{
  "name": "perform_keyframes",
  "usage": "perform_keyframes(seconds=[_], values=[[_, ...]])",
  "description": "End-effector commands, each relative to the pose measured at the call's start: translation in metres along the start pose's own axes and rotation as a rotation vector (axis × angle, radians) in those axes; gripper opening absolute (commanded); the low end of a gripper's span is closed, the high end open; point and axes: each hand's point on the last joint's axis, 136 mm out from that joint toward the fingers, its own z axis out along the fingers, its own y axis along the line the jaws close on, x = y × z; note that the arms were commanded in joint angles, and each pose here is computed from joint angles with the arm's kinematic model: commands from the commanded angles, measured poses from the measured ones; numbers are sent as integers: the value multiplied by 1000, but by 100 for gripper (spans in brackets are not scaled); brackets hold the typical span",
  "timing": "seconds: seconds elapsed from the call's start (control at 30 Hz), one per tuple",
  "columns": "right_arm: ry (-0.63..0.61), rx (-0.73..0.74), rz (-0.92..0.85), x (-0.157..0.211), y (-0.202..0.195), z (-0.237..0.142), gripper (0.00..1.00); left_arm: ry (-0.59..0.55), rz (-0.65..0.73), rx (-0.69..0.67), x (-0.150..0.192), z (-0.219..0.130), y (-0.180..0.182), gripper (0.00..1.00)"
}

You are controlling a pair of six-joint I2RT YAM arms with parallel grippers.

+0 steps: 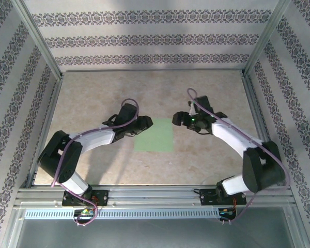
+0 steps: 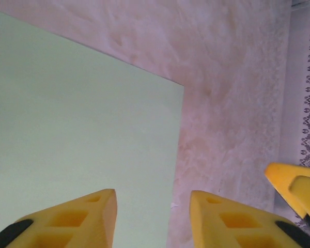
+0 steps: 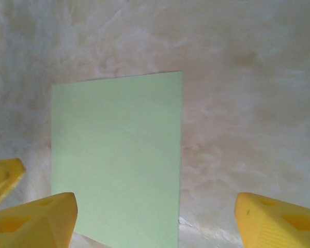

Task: Fold a paper plane with a square sheet of paper (fold left side to right side)
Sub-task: Pick up the square sheet of paper from the center of the table.

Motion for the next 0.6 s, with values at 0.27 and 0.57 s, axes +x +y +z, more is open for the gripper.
perform_keyframes(seconds=[0.27,0.57], values=[[128,230,-202,-3,14,76,86,194,-2,-92,28,4,59,20],[152,352,-275,-9,8,105,91,259,18,-135,37,15,71,14]])
